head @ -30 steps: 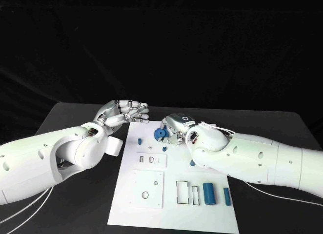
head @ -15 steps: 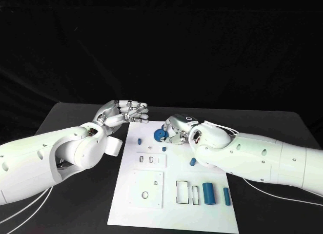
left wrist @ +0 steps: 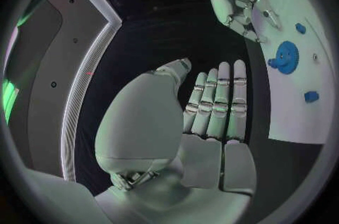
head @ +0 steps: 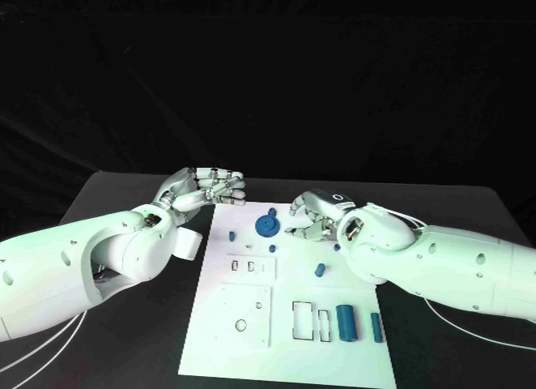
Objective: Assemble the parts on the task board
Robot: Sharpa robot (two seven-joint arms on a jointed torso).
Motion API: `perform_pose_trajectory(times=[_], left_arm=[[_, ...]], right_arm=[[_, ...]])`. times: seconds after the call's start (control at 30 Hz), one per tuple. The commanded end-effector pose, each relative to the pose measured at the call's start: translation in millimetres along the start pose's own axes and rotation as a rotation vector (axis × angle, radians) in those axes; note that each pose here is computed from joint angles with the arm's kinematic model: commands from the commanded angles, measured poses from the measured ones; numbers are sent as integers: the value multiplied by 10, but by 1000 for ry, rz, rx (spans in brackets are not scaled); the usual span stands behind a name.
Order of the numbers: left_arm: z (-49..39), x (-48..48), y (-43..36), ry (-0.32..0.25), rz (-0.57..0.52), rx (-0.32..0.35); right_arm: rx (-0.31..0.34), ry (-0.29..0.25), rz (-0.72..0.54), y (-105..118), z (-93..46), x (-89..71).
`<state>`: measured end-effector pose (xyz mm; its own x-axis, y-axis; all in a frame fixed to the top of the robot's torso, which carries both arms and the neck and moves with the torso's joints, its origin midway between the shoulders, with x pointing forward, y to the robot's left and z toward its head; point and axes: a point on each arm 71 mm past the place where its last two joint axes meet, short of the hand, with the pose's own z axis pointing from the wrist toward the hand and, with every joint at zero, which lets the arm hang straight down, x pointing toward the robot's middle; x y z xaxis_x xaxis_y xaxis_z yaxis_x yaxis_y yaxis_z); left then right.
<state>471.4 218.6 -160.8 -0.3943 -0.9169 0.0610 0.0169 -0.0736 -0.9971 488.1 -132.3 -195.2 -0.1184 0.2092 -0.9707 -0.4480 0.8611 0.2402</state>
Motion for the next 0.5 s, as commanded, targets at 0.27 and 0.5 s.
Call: perform_pose_trajectory(times=[0.27,0.5], left_arm=[[-2,-28,3,13,-2,12],[6,-34,26,22,-9,15]], right_arm=[[70,-33,294,-716,-502,-528],[51,-23,291,-1135,-820,-662]])
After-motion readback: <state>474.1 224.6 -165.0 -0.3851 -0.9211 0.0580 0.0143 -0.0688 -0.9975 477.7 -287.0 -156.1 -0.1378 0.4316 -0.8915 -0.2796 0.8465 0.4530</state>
